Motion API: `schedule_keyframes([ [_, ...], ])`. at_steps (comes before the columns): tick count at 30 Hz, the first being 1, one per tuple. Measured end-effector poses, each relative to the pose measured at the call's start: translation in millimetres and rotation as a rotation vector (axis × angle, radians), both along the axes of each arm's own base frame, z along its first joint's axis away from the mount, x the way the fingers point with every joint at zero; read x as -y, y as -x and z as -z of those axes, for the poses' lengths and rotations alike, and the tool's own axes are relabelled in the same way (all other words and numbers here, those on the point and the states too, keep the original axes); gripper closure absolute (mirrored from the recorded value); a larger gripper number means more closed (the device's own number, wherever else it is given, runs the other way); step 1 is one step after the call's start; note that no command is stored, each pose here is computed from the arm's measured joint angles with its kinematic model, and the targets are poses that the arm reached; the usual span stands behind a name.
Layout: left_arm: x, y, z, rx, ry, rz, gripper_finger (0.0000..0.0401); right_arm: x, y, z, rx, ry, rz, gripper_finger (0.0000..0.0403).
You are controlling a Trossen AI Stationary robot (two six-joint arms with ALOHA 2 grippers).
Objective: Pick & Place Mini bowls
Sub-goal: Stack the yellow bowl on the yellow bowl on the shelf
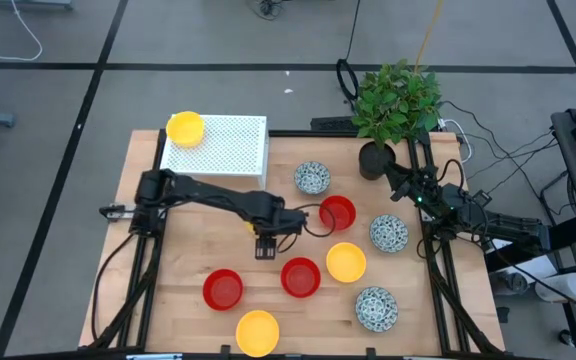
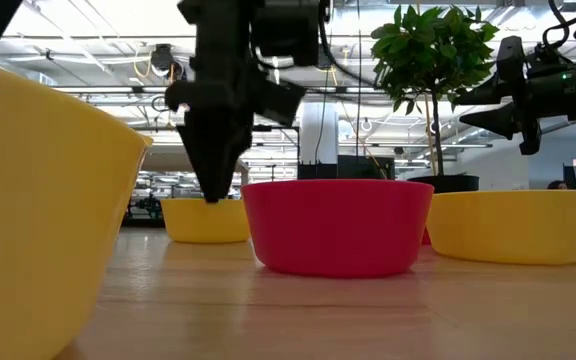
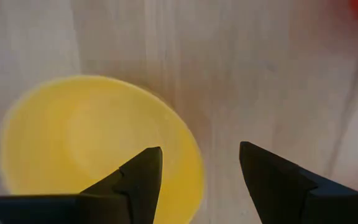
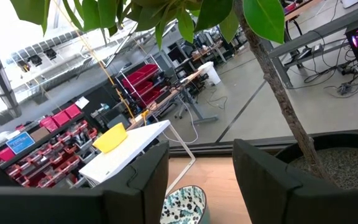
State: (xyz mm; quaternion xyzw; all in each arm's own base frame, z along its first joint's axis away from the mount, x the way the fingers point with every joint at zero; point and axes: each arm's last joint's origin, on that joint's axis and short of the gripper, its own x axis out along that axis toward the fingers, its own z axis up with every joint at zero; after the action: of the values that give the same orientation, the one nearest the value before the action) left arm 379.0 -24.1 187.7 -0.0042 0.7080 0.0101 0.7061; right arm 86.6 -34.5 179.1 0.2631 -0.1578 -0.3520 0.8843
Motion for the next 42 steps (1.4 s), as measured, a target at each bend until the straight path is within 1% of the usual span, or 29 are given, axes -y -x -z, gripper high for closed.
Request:
schedule_keyframes([
  [4,-6.9,-3.6,14.4,-0.037,-0.006,-0.042,0.0183,0.0,0.0,0.0,0.0,0.0,0.0,0.0238],
  [6,-10.6,-4.4,15.3,-0.033,-0.034,-0.072,0.0186,0.0,0.0,0.0,0.0,0.0,0.0,0.0238],
  [8,-13.9,-5.3,14.8,-0.02,-0.06,-0.09,0.0199,0.0,0.0,0.0,0.0,0.0,0.0,0.0238],
  [9,-15.0,-5.4,14.8,-0.019,-0.07,-0.095,0.0211,0.0,0.0,0.0,0.0,0.0,0.0,0.0238],
  [11,-16.9,-5.4,14.7,-0.018,-0.076,-0.114,0.0246,0.0,0.0,0.0,0.0,0.0,0.0,0.0238],
  [16,-17.3,-5.1,14.8,-0.022,-0.069,-0.122,0.0376,0.0,0.0,0.0,0.0,0.0,0.0,0.0238],
  [17,-16.9,-4.9,14.8,-0.024,-0.054,-0.125,0.0387,0.0,0.0,0.0,0.0,0.0,0.0,0.0238],
  [19,-16.4,-5.2,12.7,-0.024,-0.028,-0.135,0.0386,0.0,0.0,0.0,0.0,0.0,0.0,0.0238],
  [21,-14.1,-4.4,4.7,-0.009,-0.02,-0.12,0.0386,0.0,0.0,0.0,0.0,0.0,0.0,0.0238],
  [25,-7.2,-6.3,-27.6,0.103,-0.009,-0.026,0.0395,0.0,0.0,0.0,0.0,0.0,0.0,0.0238],
  [28,-5.9,-3.2,-58.9,0.2,-0.014,0.002,0.0386,0.0,0.0,0.0,0.0,0.0,0.0,0.0238],
  [31,-9.1,3.4,-95.1,0.313,-0.083,0.045,0.0381,0.0,0.0,0.1,-0.001,0.0,0.0,0.0238],
  [34,-16.4,14.6,-131.6,0.421,-0.208,0.09,0.0387,0.0,0.0,0.0,-0.001,0.0,0.0,0.0238],
  [35,-20.7,18.8,-142.8,0.447,-0.25,0.087,0.0391,0.0,0.0,0.0,0.0,0.0,0.0,0.0238],
  [37,-33.2,30.3,-164.8,0.5,-0.327,0.04,0.0395,0.0,0.0,0.1,-0.001,0.0,0.0,0.0238],
  [40,-59.8,52.4,-188.3,0.534,-0.431,-0.086,0.0385,0.0,0.0,0.0,0.0,0.0,0.0,0.0238],
  [42,-79.4,69.8,-198.9,0.517,-0.494,-0.171,0.0375,0.0,0.0,0.0,0.0,0.0,0.0,0.0238],
])
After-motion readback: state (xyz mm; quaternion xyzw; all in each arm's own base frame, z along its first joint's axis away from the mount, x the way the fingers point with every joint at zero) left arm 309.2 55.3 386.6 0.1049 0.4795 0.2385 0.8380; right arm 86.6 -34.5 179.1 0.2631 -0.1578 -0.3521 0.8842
